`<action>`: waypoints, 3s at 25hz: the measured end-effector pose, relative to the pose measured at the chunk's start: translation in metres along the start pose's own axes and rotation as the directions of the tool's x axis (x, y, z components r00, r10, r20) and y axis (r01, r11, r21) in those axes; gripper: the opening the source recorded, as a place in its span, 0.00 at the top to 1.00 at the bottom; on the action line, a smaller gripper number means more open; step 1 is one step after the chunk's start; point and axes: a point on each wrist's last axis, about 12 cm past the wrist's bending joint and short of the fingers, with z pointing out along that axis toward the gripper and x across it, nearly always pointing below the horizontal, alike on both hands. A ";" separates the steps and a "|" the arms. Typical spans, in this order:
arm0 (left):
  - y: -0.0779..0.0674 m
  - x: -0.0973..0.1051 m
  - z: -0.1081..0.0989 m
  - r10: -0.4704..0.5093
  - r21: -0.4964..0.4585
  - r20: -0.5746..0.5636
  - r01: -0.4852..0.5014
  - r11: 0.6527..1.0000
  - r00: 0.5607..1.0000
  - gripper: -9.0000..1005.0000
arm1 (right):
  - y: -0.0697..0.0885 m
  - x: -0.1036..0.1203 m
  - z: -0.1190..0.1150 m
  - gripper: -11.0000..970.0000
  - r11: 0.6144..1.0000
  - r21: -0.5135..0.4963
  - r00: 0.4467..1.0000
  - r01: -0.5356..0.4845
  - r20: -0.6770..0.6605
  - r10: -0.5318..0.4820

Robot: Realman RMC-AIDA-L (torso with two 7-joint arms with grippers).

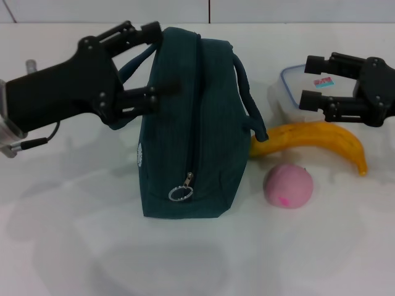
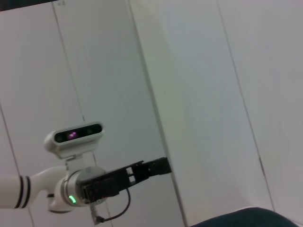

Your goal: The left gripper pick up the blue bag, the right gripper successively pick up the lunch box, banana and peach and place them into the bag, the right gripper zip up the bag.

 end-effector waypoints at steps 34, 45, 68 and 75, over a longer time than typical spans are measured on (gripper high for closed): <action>0.004 0.011 -0.002 0.136 -0.176 0.032 -0.128 0.976 0.990 0.12 | 0.006 0.016 0.001 0.13 1.000 0.014 0.998 -0.022 0.064 0.021; 0.032 -0.073 0.014 -0.280 -0.272 -0.329 0.193 0.943 0.902 0.18 | 0.011 0.019 -0.030 0.13 0.999 0.023 0.999 0.040 0.016 -0.040; 0.053 -0.099 0.077 -0.606 -0.574 -0.505 0.285 0.768 0.615 0.23 | 0.034 0.041 -0.079 0.13 0.986 0.109 0.992 0.126 0.007 -0.128; 0.055 -0.096 0.073 -0.650 -0.598 -0.503 0.313 0.738 0.570 0.25 | 0.036 0.043 -0.081 0.13 0.984 0.117 0.991 0.134 0.010 -0.136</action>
